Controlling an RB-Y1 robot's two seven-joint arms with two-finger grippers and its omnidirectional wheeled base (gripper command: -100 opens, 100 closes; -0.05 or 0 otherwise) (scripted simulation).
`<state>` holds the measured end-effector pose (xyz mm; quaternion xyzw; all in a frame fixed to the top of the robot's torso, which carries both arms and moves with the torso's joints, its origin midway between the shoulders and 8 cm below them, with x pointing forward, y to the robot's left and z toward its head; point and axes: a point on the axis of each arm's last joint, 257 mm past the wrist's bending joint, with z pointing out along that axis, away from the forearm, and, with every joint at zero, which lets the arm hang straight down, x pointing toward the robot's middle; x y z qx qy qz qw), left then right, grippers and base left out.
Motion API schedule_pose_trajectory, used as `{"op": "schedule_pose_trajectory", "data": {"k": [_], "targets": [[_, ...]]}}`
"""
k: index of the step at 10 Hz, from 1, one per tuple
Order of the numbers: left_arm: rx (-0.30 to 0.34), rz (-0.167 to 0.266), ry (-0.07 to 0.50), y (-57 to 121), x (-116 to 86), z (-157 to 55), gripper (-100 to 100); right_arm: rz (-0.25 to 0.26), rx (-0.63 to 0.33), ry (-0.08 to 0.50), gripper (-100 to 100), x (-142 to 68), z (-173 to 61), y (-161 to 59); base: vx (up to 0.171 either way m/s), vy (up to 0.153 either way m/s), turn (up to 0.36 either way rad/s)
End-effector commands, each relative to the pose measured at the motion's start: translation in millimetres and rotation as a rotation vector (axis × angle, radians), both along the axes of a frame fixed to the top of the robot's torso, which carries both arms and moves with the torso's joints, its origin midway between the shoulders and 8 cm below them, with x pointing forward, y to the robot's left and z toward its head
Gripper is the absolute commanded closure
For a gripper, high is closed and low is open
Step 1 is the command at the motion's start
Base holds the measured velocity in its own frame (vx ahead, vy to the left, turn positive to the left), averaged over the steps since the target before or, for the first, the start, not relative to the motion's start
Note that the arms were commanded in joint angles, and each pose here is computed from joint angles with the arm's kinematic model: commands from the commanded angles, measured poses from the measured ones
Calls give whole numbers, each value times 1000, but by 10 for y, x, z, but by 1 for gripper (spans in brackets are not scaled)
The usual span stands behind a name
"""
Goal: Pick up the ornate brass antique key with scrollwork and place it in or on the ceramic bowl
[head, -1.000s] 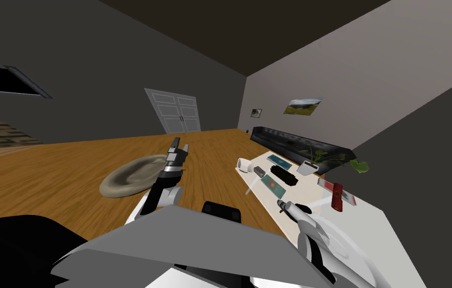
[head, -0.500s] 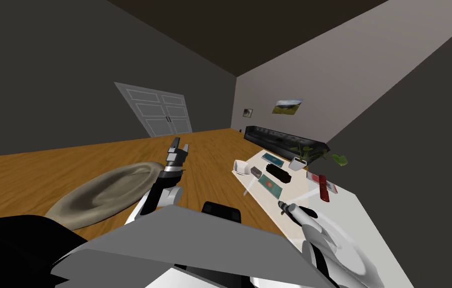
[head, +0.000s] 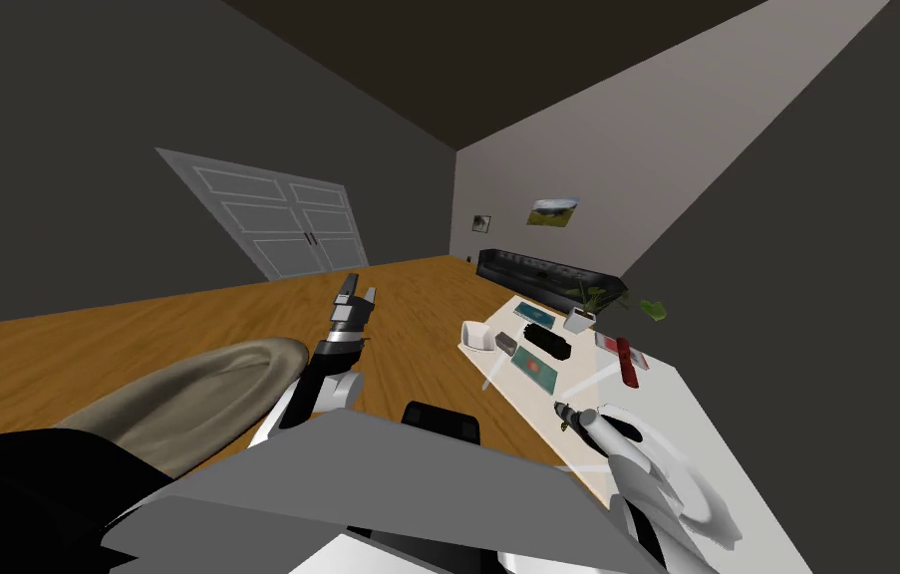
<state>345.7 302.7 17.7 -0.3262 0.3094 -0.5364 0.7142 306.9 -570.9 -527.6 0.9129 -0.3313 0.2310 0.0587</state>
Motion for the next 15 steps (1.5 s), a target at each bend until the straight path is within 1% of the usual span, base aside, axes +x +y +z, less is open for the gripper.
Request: {"op": "schedule_pose_trajectory", "data": {"k": [1,4,7,8,9,10,11,14,15], "targets": [[0,0,0,0,0,0,0,37,5,-5,100,-1,27,26,119,44,-268],[0,0,0,0,0,-1,0,97,-2,-2,100,-5,51,55,117,60,-173],[0,0,0,0,0,0,0,168,7,-13,100,-7,103,127,109,73,-212],[0,0,0,0,0,0,0,185,0,-9,100,-7,103,127,85,68,-142],[0,0,0,0,0,0,0,170,2,-10,100,-11,96,116,24,28,-9],[0,0,0,0,0,1,0,174,2,-9,0,-14,94,121,6,7,3],[0,0,0,0,0,1,0,196,-14,20,100,-43,149,53,-40,45,-74],[0,0,0,-1,1,1,0,221,-35,61,100,-86,239,-50,-65,109,-76],[0,0,0,-1,1,1,0,236,-52,93,100,-120,317,-135,-65,144,-72]]}}
